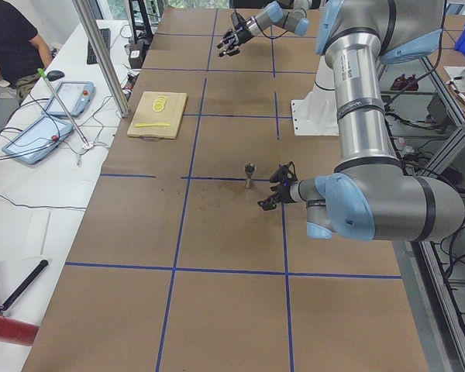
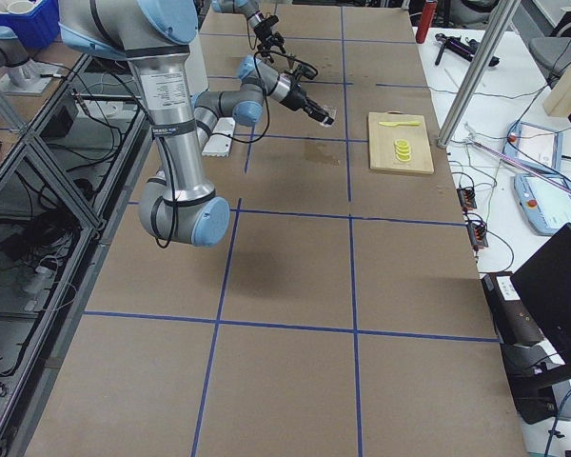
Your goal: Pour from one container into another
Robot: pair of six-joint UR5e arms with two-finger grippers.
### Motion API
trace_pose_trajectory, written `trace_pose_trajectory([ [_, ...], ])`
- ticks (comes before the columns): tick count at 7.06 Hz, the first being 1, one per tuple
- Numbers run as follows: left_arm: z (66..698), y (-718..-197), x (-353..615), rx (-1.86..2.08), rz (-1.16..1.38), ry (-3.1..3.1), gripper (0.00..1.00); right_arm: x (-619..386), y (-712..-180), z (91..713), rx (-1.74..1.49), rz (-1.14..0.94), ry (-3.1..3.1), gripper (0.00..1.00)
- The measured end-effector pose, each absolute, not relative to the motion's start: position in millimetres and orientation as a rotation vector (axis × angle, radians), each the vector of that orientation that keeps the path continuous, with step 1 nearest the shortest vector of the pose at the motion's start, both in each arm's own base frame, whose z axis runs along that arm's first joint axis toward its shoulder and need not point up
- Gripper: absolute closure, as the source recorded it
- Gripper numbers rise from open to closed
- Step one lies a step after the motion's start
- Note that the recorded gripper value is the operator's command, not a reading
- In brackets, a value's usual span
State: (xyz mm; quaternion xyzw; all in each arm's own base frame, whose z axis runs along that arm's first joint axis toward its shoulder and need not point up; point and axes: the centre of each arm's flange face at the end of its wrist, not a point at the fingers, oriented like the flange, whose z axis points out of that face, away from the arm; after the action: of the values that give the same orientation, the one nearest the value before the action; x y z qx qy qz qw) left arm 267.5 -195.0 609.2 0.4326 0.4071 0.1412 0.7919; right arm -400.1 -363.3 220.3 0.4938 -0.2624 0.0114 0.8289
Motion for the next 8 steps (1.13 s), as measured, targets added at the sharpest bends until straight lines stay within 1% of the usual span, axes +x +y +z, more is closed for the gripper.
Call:
trace_pose_trajectory([
  [3,634,-225,226,0.874,0.356,0.822,0.01,-402,-363,228,1.042,0.079,-0.607,1.0],
  [6,628,-280,183,0.864,0.368,0.819,0.01,-403,-364,246,1.047,0.096,-0.627,1.0],
  [8,613,-332,168,0.795,0.316,0.854,0.01,-402,-364,272,1.051,0.109,-0.637,1.0],
])
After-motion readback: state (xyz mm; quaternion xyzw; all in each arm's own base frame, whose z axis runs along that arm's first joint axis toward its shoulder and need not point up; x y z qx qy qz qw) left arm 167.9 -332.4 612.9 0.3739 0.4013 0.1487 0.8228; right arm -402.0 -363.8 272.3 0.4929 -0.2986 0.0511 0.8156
